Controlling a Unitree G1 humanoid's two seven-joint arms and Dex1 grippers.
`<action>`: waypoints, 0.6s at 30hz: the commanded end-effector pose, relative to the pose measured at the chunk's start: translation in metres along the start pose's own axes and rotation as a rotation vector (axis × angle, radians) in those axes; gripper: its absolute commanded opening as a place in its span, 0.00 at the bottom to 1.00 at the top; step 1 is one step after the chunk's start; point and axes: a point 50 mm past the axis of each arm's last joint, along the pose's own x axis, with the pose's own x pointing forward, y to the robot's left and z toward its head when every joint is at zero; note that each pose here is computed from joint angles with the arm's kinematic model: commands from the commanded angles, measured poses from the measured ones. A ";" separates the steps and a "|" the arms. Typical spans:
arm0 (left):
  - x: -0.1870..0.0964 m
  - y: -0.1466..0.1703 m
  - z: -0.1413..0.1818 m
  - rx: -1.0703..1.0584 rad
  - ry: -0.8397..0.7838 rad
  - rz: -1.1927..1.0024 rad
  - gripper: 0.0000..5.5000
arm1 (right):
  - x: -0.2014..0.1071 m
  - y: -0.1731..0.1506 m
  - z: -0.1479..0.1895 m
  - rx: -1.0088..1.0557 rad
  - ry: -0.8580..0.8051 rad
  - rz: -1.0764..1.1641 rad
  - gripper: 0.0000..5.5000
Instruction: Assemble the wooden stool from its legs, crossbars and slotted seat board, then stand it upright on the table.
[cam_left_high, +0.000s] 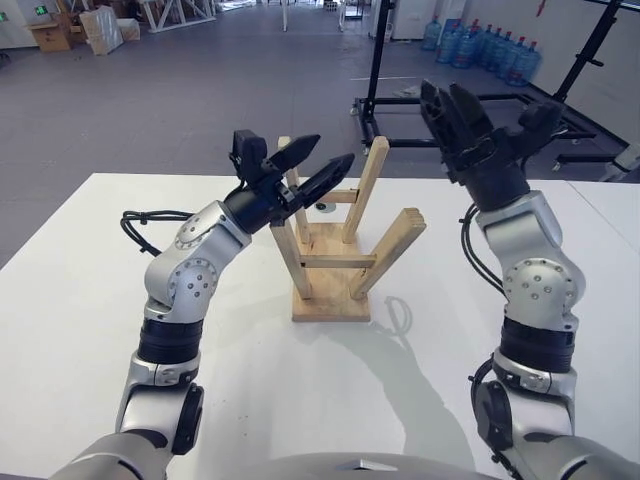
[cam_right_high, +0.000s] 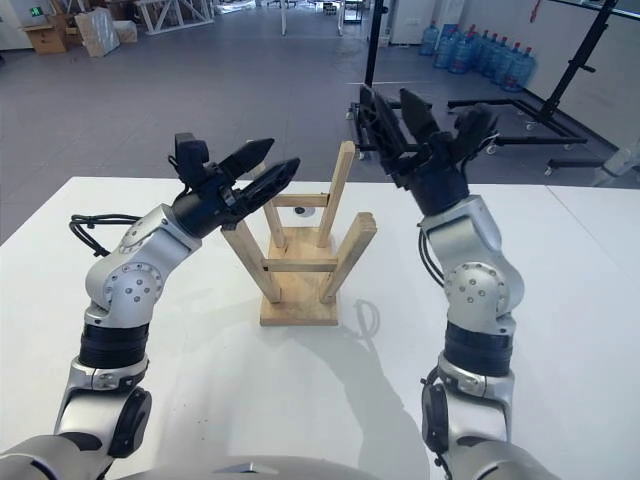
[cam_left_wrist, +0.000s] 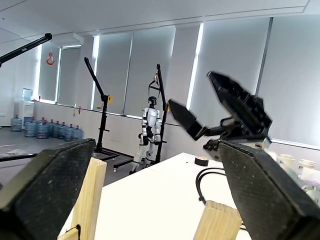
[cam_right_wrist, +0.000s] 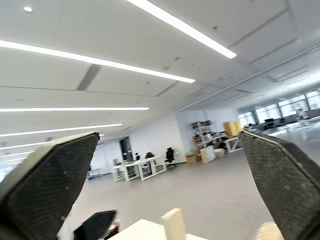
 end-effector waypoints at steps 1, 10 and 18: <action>-0.005 0.006 0.025 0.102 -0.016 0.033 0.81 | -0.010 -0.030 -0.015 -0.118 0.112 -0.092 0.94; -0.039 -0.043 0.033 -0.006 -0.045 -0.228 0.81 | -0.064 -0.065 -0.060 -0.378 0.418 -0.118 0.94; -0.056 -0.062 0.011 -0.096 0.052 -0.307 0.81 | -0.118 -0.060 -0.086 -0.528 0.793 0.285 0.94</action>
